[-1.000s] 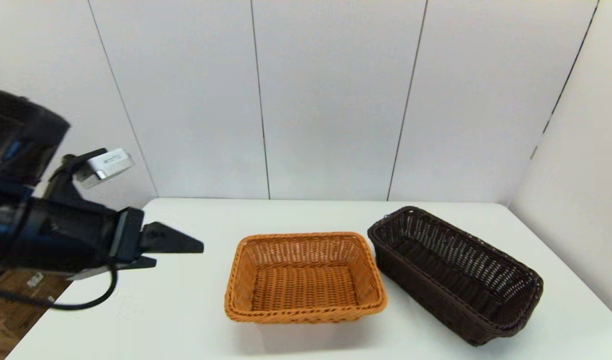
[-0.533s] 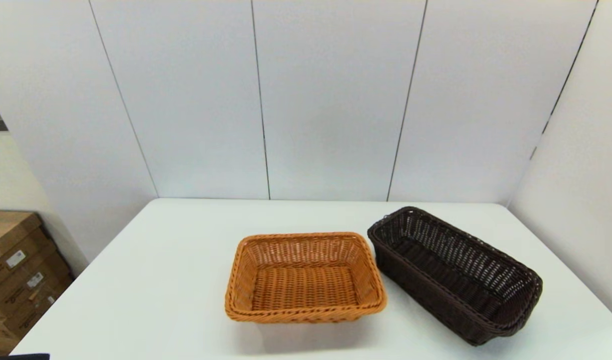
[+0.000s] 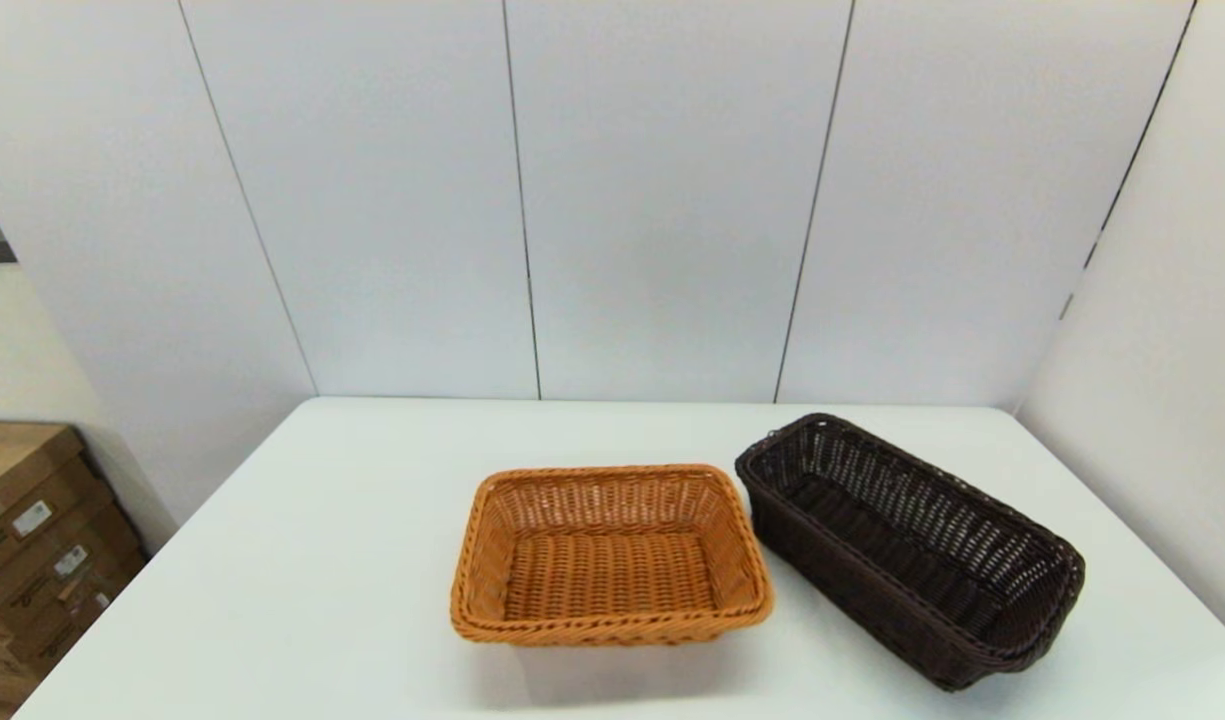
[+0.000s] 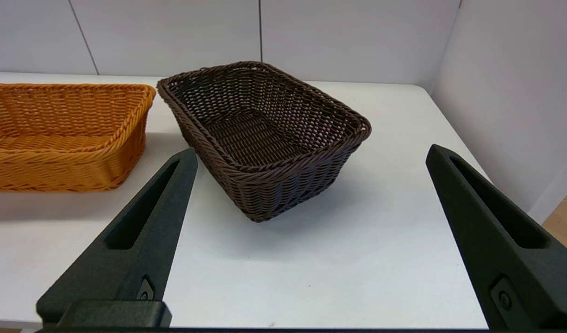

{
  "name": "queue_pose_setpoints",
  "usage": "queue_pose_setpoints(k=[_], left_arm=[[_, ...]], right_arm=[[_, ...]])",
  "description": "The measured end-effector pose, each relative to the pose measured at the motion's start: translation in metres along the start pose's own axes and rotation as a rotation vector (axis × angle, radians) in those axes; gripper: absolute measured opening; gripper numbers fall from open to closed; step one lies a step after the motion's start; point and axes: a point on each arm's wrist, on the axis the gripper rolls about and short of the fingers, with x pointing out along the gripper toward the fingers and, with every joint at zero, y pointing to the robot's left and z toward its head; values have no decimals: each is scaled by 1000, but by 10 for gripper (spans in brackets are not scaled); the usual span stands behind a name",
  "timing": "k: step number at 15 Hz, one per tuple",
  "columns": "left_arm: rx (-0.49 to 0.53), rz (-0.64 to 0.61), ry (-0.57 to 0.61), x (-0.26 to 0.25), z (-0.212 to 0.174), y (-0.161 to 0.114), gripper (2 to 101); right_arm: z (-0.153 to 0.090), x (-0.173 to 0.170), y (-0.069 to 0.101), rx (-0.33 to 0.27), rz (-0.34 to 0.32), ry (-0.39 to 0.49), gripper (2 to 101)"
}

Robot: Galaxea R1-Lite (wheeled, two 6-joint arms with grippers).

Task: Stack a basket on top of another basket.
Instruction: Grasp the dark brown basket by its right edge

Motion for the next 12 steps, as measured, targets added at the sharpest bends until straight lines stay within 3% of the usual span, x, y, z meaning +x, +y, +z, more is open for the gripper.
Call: queue_pose_setpoints(k=[4, 12], left_arm=[[-16, 70, -81, -3, -23, -1, 971], [129, 143, -233, 4, -58, 4, 976]], right_arm=[[0, 0, 0, 0, 0, 0, 980], [0, 0, 0, 0, 0, 0, 980]])
